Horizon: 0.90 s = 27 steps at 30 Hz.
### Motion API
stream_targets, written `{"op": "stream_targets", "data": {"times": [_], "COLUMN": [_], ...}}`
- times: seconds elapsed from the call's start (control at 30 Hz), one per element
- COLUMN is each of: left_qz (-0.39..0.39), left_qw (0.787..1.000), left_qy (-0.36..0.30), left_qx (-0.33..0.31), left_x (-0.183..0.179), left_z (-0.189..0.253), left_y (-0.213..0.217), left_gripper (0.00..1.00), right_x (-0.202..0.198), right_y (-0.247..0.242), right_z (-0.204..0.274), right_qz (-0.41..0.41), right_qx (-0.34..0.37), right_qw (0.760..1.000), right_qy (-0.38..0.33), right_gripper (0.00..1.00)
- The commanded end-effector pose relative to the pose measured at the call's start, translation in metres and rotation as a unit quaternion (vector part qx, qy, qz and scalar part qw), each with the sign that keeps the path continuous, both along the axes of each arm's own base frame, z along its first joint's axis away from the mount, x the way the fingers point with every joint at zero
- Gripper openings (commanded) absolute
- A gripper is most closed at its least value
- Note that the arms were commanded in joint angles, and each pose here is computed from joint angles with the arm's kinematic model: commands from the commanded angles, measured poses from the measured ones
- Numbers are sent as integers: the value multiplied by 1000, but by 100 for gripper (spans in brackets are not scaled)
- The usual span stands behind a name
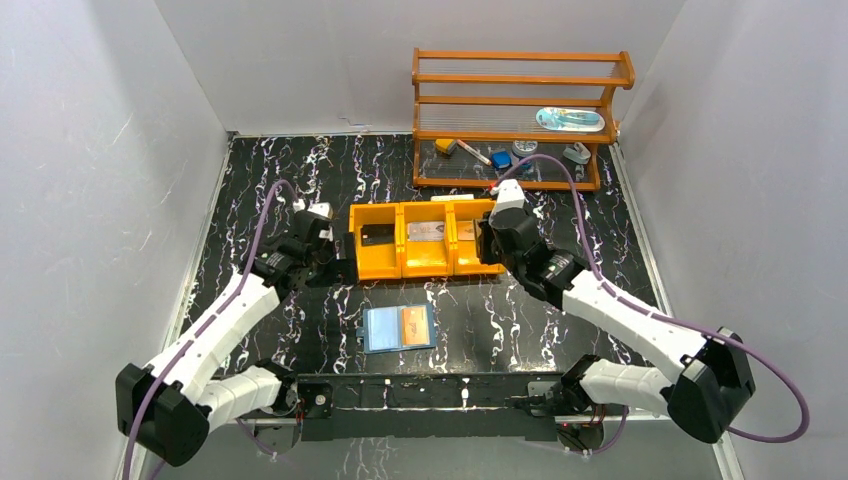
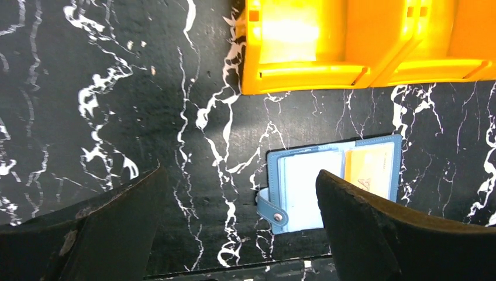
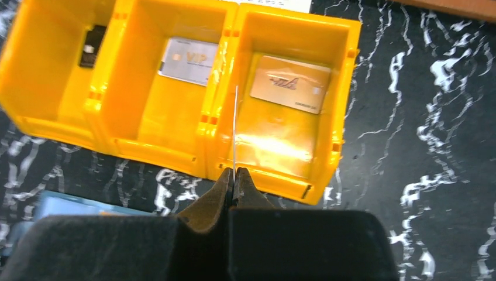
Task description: Take the credit cards out of the card holder
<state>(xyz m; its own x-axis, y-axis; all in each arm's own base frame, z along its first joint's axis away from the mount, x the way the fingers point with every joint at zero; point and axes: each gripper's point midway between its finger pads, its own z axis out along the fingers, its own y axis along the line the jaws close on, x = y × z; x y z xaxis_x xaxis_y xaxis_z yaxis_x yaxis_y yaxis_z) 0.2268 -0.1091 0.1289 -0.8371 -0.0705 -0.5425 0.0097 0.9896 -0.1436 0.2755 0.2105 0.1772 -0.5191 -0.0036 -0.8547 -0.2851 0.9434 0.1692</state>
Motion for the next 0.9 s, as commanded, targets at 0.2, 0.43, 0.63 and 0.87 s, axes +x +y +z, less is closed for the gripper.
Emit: {"op": "stream_targets", "data": {"times": [0.2,0.43,0.63,0.87], "left_qz": [5,-1,1,-1], "left_qw": [996,995,994,994], "left_qy": [-81,-96,-106,-106], "left_qx": [25,25,31,27], "left_x": [7,12,16,15], "left_z": [12,12,13,13], "left_y": [20,19,21,19], "left_gripper": [98,98,98,98], "right_x": [34,56,77,93], "right_y": [6,-2,-6,1], "right_z": [3,-23,-22,-28], "right_qz": [192,284,329,378], "right_qx": [-218,-348,-384,-405], "right_qw": [955,893,860,826], "right_qy": [-55,-37,-67,-103], "right_gripper": [0,0,0,0]}}
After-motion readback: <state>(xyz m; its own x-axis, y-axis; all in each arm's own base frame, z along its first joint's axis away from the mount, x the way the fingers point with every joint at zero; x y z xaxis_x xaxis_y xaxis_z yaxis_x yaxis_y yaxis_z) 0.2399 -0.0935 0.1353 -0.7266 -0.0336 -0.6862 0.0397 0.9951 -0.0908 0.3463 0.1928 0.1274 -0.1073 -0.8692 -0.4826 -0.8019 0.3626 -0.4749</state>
